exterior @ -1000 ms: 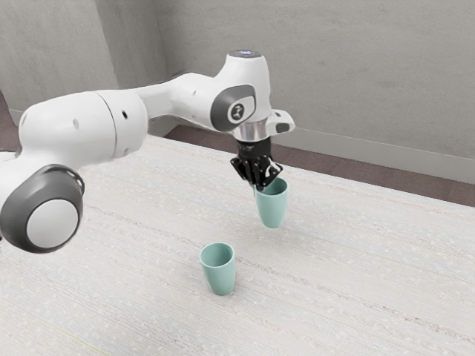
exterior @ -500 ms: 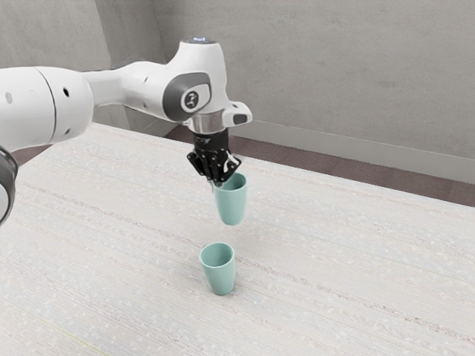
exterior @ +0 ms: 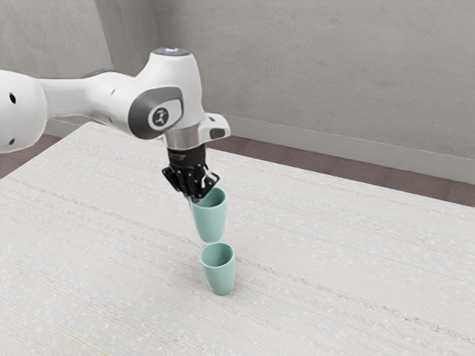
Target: Place the right cup onto the left cup
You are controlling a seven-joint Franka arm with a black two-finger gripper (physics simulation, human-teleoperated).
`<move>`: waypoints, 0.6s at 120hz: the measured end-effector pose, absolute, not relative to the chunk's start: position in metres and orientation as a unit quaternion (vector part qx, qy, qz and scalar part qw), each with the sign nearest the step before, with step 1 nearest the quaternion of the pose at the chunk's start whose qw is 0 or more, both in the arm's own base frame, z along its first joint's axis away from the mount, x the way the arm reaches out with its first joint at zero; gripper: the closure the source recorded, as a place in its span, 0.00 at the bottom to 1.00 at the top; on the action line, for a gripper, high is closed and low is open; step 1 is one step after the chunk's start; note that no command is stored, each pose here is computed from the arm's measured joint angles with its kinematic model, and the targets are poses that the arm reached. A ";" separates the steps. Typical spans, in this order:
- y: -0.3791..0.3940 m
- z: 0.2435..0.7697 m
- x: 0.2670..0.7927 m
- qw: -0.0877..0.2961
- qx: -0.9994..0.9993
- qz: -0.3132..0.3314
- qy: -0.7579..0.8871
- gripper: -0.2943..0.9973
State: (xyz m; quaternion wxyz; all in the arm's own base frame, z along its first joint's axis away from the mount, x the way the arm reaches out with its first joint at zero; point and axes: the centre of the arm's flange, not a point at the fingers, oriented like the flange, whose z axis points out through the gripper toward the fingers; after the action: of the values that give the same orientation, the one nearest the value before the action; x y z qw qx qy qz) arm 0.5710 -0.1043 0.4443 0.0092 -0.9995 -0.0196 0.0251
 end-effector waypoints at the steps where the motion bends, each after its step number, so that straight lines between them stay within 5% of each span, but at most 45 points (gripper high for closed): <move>1: -0.104 0.445 0.570 0.009 -0.999 0.025 -0.020 0.84; 72: -0.134 0.438 0.549 0.006 -1.000 -0.007 -0.027 0.84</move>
State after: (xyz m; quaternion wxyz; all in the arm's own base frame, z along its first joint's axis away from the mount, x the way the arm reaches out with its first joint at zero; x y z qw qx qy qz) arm 0.5486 -0.1335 0.4378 0.0060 -0.9996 -0.0267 -0.0067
